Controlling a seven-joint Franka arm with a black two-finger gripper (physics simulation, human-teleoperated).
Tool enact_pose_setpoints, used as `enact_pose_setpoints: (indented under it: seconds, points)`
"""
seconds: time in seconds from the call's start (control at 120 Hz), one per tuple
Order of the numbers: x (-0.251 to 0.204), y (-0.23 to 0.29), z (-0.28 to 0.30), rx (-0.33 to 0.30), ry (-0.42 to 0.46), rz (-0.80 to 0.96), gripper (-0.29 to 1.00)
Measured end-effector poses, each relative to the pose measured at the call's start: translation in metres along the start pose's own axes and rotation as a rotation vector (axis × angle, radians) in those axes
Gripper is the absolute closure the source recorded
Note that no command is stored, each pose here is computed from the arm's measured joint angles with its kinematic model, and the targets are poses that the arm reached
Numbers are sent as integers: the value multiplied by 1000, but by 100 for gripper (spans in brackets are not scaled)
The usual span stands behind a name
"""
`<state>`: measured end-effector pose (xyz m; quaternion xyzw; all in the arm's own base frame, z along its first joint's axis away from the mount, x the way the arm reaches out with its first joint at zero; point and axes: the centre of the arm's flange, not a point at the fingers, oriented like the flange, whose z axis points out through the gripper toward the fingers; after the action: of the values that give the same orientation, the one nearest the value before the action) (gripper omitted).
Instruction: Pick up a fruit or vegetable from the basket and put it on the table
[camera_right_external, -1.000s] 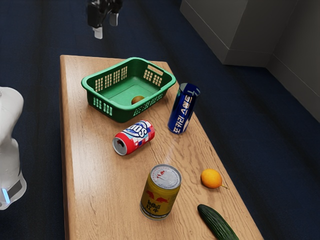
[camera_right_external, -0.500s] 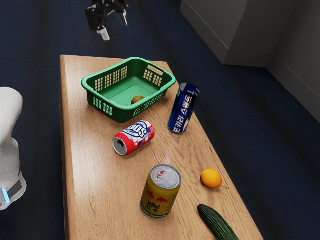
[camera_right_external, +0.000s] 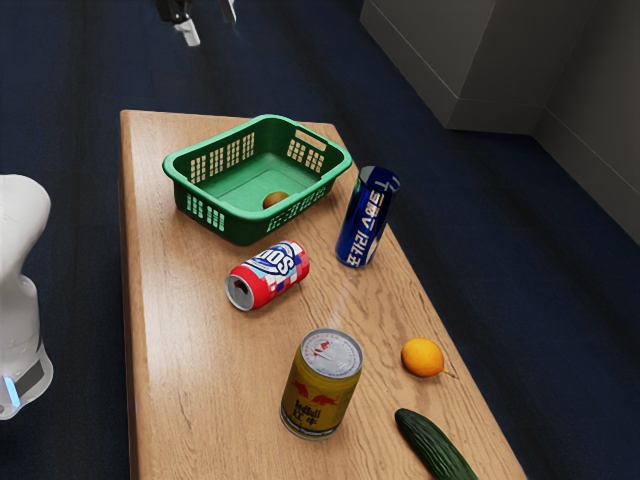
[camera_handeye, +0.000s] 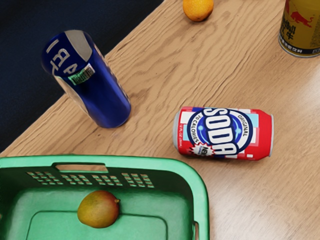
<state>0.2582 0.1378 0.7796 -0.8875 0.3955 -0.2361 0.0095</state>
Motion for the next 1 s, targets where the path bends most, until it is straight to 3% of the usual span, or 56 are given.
enact_pose_setpoints:
  seconds: [0.275,0.525,1.0]
  points:
    - [23,-60,22,-3,-80,-51,2]
    - [24,-94,80,-89,-51,-43,2]
    - [-10,-109,182,-17,33,-56,2]
